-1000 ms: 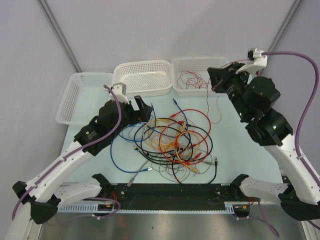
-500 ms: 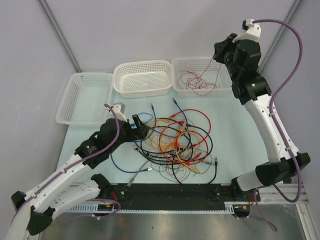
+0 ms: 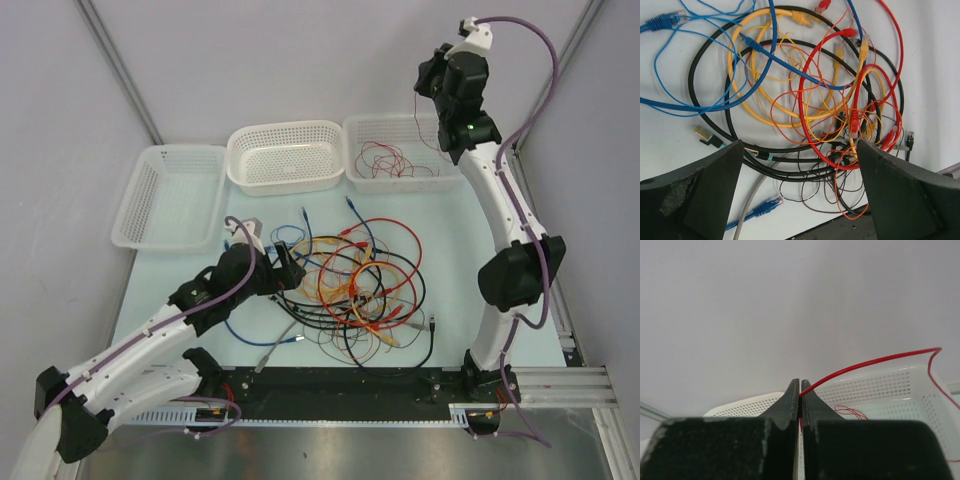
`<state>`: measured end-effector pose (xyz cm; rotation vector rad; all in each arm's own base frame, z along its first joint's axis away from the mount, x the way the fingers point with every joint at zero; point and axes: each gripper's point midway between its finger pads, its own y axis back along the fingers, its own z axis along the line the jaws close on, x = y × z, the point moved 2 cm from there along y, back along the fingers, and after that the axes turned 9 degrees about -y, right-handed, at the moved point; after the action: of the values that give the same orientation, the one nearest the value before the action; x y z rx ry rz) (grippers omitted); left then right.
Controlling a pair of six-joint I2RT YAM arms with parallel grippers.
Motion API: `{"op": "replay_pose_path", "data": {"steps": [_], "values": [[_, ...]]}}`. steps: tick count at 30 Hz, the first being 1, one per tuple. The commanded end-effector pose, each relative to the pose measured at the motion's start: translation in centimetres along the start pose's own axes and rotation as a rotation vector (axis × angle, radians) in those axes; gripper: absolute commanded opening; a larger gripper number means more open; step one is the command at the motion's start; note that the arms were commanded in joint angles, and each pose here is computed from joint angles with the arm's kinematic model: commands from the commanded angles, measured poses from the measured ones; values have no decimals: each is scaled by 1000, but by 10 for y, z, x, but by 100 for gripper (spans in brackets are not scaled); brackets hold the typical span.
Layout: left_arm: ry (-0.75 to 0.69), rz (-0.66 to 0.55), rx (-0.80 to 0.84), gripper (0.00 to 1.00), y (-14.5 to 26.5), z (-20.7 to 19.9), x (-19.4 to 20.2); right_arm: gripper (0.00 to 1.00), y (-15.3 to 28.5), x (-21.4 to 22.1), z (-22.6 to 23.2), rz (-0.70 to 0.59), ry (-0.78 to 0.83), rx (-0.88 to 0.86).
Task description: Untangle the cables
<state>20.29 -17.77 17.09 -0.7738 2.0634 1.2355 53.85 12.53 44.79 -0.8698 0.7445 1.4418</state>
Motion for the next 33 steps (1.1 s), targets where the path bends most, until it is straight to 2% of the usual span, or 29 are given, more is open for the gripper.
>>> {"op": "replay_pose_path", "data": {"steps": [1,7,8,9,10,11,16,18,19,20,21,22,23,24,25,27,29,33], "values": [[34,-5,50,99,-10,-14,-6,0,-31,8,-12,-10,-39,-16],[13,41,37,100,-26,-15,1,0,-63,49,-38,63,-77,8],[11,50,33,100,-29,-15,3,9,-65,58,-43,87,-84,18],[11,55,33,100,-30,-16,3,35,-66,63,-41,113,-92,5],[11,59,39,100,-30,-18,3,84,-69,76,-48,145,-109,29],[11,64,38,99,-31,-18,3,99,-67,85,-54,183,-121,60],[13,43,58,99,-26,-23,-5,100,-47,96,-47,250,-143,84],[15,24,66,99,-21,-25,-10,100,-25,75,-23,219,-144,40],[16,17,67,100,-20,-25,-12,100,-15,91,-30,253,-135,62],[16,9,70,100,-18,-26,-14,100,3,64,-15,201,-136,30],[21,2,74,100,-16,-26,-16,100,15,72,-10,217,-134,27],[25,-7,80,100,-13,-27,-18,100,28,101,-27,276,-123,69],[29,-12,85,99,-11,-27,-18,100,50,87,-22,246,-148,62],[38,-11,89,99,-10,-27,-17,100,64,99,-27,267,-161,74],[45,-17,101,99,-8,-28,-17,100,83,143,-53,347,-157,123],[52,-3,107,99,-8,-26,-9,100,113,161,-60,392,-190,149],[57,-7,127,98,-10,-27,-5,100,142,211,-92,516,-174,251],[86,69,150,98,-19,-27,19,95,175,256,-127,614,-141,364]]}}
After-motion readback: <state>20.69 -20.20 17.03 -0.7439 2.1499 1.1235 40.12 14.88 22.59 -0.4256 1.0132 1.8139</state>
